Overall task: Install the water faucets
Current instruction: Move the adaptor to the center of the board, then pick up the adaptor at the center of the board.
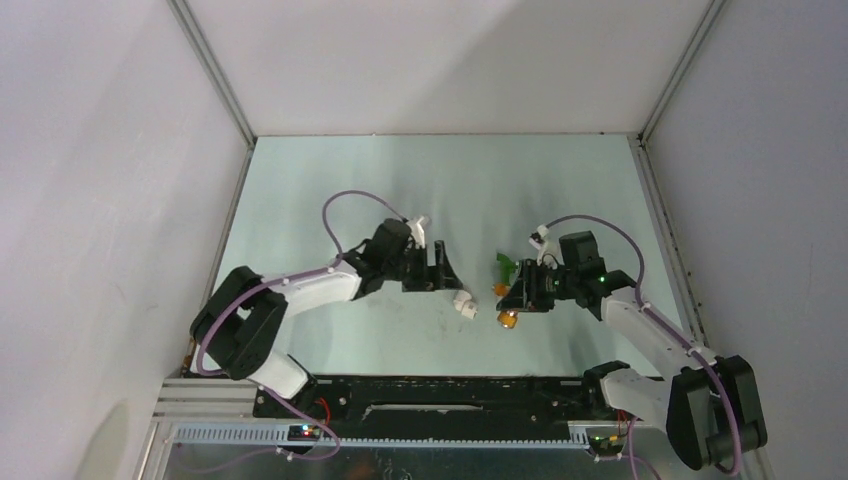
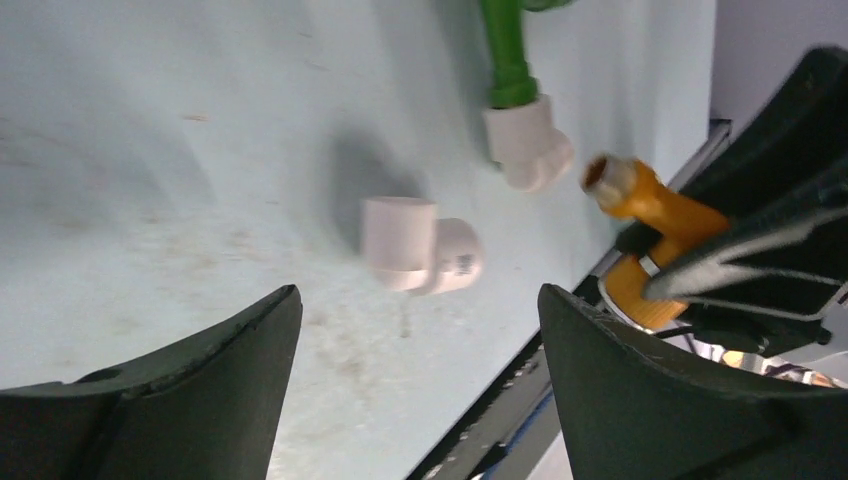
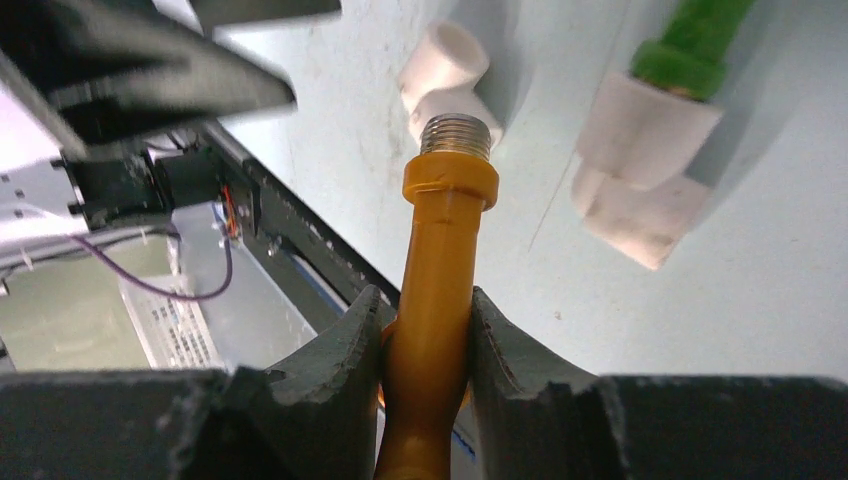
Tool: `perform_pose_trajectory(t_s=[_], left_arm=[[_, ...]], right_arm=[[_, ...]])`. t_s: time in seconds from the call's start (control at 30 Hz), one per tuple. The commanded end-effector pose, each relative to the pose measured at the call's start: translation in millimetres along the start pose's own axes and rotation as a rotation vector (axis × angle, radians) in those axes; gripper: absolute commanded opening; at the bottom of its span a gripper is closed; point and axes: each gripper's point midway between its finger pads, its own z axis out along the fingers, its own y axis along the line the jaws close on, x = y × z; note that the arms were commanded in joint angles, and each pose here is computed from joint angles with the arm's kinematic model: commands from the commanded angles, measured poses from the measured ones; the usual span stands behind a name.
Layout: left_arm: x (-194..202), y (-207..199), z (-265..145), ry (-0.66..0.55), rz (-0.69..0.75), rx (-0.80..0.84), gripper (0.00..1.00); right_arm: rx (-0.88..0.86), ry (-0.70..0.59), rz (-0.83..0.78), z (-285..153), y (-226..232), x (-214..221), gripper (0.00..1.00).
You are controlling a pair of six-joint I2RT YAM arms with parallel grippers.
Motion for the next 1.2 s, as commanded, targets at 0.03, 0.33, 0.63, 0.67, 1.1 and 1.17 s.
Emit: perform_pose_trajectory(t_s=[0.03, 0.33, 0.63, 0.67, 1.1, 1.17], left_arm=[[3.7, 23.1, -16.8, 0.144, 0.115, 0.108, 0.83], [24.1, 25.3, 22.6, 0.284, 0.047, 0.339, 0.75], [41.3, 32.8, 44.2, 0.325, -0.028, 0.354, 0.72], [42.6, 33.0, 45.9, 0.326, -0.028, 0.353, 0.71], [41.1, 37.4, 65.8, 0.313, -0.034, 0.317, 0.70], [35.2, 35.4, 67.6, 0.277, -0.033, 0.307, 0.72]], right_arm=[[-0.051, 0.101, -0.017, 4.8, 13.2, 28.7, 0.00], [-0.103, 0.210, 0.085, 25.8, 2.8, 67.2, 0.00], [-0.190, 0.133, 0.055, 43.4, 6.6, 51.7, 0.00], [-0.183, 0.127, 0.055, 44.7, 5.1, 50.3, 0.00], [-0.145, 0.117, 0.034, 59.1, -9.5, 43.3, 0.00], [-0.142, 0.107, 0.020, 60.1, -10.5, 41.3, 0.00]])
